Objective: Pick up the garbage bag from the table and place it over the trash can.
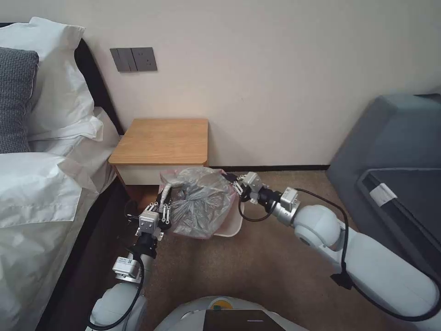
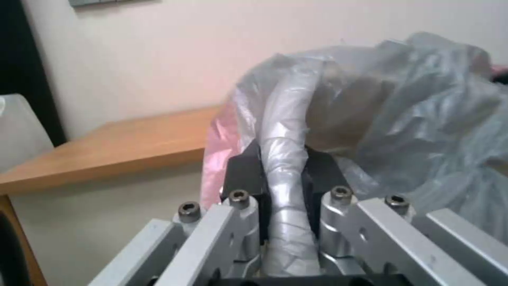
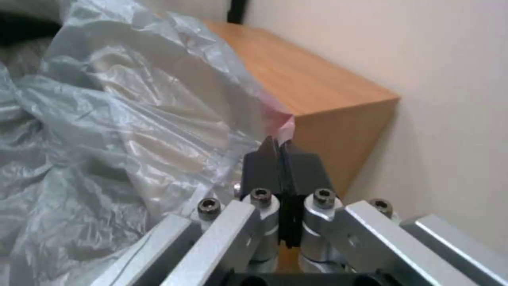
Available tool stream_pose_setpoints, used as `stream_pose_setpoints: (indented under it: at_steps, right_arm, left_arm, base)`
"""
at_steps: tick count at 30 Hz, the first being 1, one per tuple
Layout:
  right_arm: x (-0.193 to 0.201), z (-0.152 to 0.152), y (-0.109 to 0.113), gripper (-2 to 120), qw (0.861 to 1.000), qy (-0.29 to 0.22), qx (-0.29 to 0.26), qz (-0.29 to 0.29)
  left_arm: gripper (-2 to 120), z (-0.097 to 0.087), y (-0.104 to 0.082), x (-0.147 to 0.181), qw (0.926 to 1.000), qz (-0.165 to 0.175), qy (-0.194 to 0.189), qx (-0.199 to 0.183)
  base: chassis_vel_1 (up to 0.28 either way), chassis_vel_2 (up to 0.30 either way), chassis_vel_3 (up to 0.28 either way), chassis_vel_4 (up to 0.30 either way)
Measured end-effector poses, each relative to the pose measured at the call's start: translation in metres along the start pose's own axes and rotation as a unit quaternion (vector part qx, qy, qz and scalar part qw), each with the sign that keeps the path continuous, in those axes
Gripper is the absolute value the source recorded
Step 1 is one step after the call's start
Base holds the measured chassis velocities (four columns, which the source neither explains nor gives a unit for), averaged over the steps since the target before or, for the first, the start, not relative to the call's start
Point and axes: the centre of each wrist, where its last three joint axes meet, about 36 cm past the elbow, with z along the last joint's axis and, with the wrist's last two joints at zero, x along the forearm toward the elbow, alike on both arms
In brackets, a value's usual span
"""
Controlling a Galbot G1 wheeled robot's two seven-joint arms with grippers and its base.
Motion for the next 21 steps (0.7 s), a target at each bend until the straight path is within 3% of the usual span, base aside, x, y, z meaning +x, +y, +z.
stream_pose_setpoints:
  at_steps: [6, 11, 21]
  right_arm:
    - [0.023, 0.001, -0.007, 0, 1.000, 0.018, 0.012, 0.002]
    - [0.030, 0.003, -0.004, 0, 1.000, 0.028, 0.014, -0.005]
    - [0.039, 0.008, -0.007, 0, 0.998, 0.051, 0.024, -0.012]
  left_arm:
    - [9, -0.001, -0.001, 0.002, 0.9997, -0.009, -0.001, 0.021]
    - [9, -0.011, -0.004, 0.000, 0.9973, -0.027, 0.008, 0.068]
    - [9, -0.032, -0.004, 0.000, 0.9847, -0.054, 0.039, 0.161]
  base:
    - [0.000, 0.000, 0.000, 0.000]
    - [0.000, 0.000, 0.000, 0.000]
    - [0.000, 0.000, 0.000, 0.000]
